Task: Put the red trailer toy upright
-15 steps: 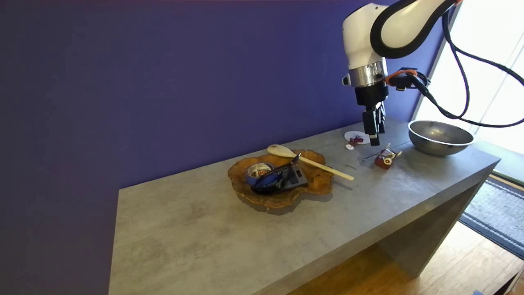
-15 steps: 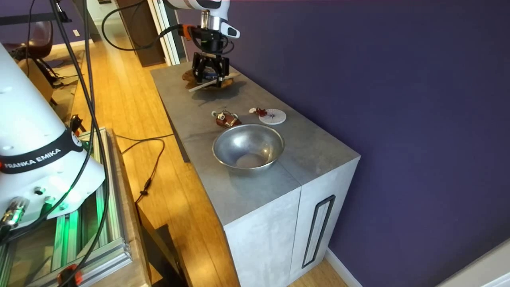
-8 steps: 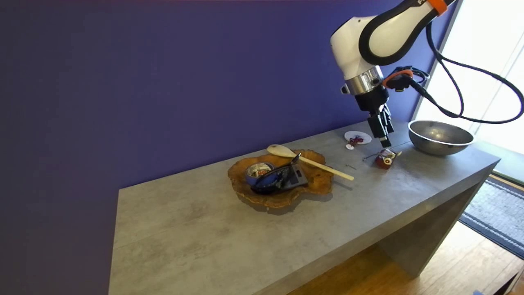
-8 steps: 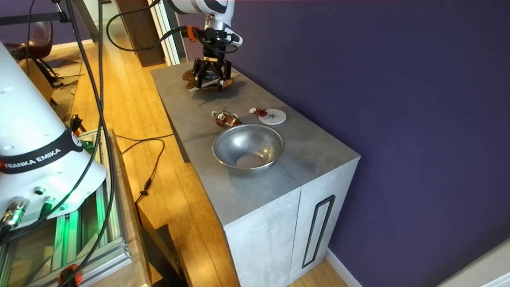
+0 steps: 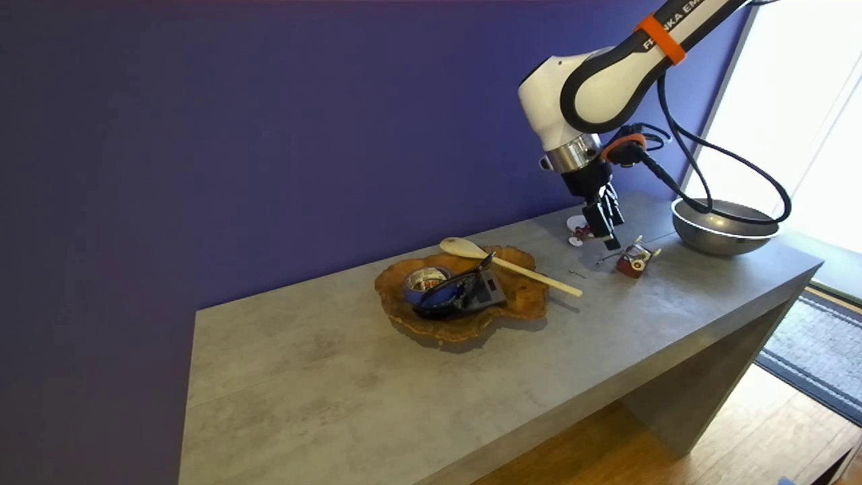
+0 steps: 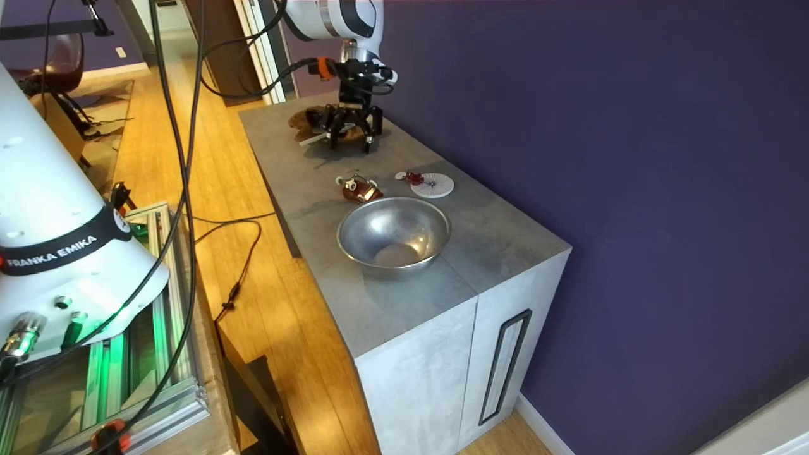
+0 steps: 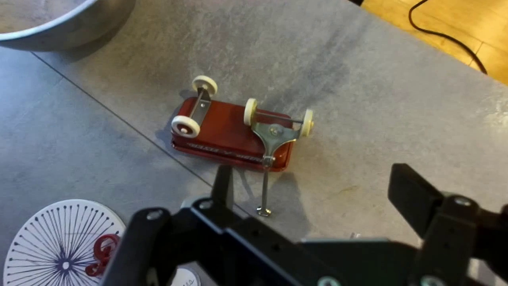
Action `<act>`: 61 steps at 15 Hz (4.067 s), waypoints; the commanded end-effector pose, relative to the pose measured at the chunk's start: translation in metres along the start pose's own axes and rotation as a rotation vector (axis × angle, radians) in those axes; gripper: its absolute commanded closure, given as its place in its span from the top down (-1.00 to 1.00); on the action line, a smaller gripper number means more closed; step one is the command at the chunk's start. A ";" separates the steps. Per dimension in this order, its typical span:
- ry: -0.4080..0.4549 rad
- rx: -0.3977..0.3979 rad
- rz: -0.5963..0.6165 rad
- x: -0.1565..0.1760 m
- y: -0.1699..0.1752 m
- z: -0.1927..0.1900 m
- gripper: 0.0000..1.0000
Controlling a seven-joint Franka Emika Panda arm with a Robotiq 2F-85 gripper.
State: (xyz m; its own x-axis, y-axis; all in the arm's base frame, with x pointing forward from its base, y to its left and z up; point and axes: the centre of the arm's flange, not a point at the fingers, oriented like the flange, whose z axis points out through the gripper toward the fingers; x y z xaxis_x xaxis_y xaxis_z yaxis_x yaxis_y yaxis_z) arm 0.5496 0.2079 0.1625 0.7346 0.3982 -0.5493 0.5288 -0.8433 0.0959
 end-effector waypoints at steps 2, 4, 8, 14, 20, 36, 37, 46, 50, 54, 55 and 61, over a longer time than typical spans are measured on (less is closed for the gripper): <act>-0.022 -0.041 -0.039 0.034 0.009 0.008 1.00; -0.032 -0.047 -0.056 0.044 0.009 0.013 1.00; -0.047 -0.063 -0.059 0.061 0.011 0.018 0.90; -0.094 -0.074 -0.051 0.073 0.013 0.025 0.84; -0.133 -0.083 -0.059 0.071 0.022 0.038 1.00; -0.160 -0.119 -0.109 0.052 0.038 0.065 0.47; -0.160 -0.117 -0.113 0.050 0.039 0.067 0.31; -0.153 -0.121 -0.090 0.011 0.054 0.071 -0.94; -0.122 -0.139 -0.080 -0.016 0.054 0.060 -1.00; -0.044 -0.148 -0.085 -0.038 0.046 0.044 -0.98; -0.010 -0.145 -0.085 -0.045 0.044 0.039 -0.98; 0.260 -0.088 -0.108 -0.075 0.041 0.032 -0.98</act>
State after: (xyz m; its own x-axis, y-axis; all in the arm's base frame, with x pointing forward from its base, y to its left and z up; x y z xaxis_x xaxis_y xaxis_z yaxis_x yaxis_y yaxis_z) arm 0.5349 0.1481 0.1644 0.7239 0.5269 -0.4453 0.6414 -0.7518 0.1531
